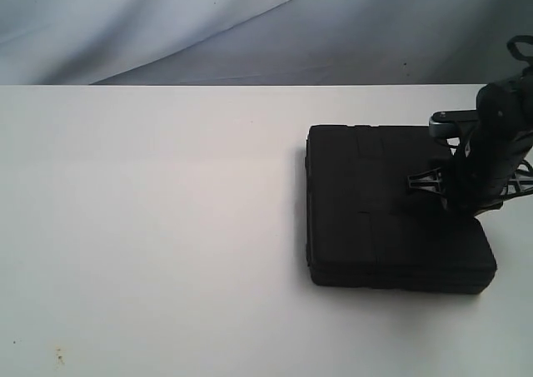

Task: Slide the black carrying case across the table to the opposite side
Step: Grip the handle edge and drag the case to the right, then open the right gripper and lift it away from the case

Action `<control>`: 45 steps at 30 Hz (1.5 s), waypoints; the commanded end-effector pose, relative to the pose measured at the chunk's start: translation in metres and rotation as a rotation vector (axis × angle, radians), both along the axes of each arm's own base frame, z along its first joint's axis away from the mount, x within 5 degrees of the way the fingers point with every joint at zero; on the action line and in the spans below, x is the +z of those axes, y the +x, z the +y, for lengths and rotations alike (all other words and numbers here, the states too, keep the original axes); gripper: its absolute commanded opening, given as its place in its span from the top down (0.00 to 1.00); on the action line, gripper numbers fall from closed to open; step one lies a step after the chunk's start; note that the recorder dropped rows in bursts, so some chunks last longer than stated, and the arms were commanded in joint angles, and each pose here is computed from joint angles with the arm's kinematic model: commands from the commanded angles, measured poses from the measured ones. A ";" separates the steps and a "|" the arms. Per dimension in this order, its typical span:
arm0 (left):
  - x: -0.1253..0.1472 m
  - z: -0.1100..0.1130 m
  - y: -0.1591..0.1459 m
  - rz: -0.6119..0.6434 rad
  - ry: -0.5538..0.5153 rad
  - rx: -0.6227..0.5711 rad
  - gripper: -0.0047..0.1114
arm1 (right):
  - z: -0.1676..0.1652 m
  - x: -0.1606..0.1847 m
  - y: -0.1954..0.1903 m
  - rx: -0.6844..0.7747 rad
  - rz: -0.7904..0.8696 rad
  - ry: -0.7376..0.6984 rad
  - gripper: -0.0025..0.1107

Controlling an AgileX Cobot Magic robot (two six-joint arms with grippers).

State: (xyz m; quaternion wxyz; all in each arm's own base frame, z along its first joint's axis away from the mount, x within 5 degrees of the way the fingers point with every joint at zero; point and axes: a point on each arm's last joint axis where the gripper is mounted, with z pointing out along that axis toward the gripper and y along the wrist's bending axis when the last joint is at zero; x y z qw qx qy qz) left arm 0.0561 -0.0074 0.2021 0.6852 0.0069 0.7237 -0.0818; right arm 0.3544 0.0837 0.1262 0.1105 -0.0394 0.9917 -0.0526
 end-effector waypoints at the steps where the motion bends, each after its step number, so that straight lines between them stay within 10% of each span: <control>1: -0.001 0.000 0.000 -0.002 -0.005 0.005 0.96 | -0.011 0.001 0.002 0.023 -0.015 -0.036 0.98; 36: -0.001 0.000 0.000 -0.002 -0.005 0.005 0.96 | -0.021 0.001 0.003 0.017 0.001 -0.046 0.98; 45: -0.001 0.000 0.000 -0.002 -0.005 0.005 0.96 | -0.021 0.001 0.002 0.015 0.010 -0.050 0.62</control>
